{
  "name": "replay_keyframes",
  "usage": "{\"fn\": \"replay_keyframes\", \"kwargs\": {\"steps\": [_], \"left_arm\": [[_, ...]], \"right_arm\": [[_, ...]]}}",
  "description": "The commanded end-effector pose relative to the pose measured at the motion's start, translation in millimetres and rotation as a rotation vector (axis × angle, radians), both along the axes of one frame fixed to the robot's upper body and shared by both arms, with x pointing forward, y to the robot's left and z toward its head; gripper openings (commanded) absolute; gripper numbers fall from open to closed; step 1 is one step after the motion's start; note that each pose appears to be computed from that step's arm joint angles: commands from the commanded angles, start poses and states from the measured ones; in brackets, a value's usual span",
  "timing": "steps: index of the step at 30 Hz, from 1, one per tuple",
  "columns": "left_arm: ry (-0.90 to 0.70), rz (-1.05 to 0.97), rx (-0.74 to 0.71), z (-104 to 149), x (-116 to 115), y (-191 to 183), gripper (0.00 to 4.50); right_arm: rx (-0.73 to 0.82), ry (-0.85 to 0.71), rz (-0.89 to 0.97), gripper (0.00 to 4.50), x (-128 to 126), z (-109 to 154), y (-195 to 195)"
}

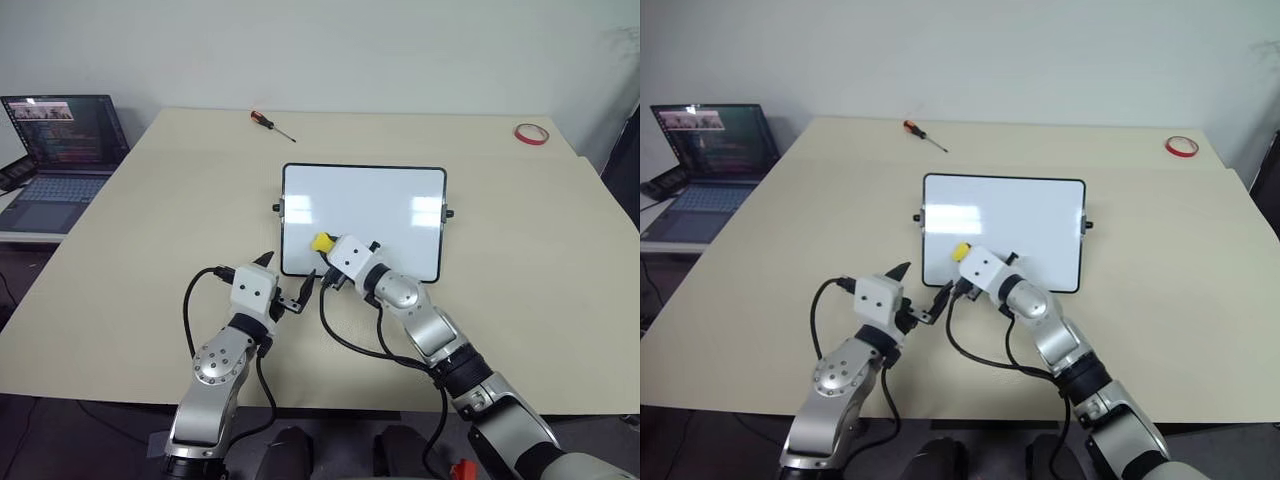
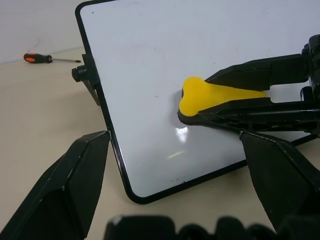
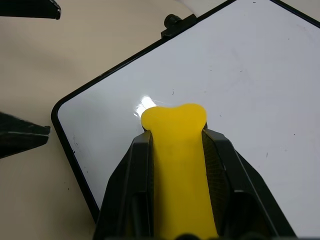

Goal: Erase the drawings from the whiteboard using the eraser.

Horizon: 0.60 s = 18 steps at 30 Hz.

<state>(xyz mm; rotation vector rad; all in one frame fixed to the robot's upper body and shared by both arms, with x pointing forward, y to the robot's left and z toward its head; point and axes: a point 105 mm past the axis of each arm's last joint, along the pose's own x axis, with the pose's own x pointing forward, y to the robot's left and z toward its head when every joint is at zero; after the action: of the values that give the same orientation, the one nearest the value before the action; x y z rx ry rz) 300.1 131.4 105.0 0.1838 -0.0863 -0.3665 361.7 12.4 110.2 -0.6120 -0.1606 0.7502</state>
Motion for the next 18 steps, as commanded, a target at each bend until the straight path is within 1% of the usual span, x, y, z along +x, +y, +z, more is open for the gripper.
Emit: {"fn": "replay_keyframes", "kwargs": {"steps": [1,13,15,18], "left_arm": [[-0.042,0.015,-0.005,10,-1,3,4.5],[-0.043,0.018,-0.003,10,1,3,4.5],[-0.044,0.01,-0.003,10,2,2,4.5],[-0.044,0.004,-0.002,11,3,1,4.5]], "right_arm": [[-0.044,0.042,0.049,1.09,-13,-17,9],[-0.083,0.053,0.038,1.09,-9,-22,-5],[-0.075,0.036,0.005,1.09,-2,-18,-6],[-0.047,-0.018,-0.07,1.09,13,-3,-10]]}}
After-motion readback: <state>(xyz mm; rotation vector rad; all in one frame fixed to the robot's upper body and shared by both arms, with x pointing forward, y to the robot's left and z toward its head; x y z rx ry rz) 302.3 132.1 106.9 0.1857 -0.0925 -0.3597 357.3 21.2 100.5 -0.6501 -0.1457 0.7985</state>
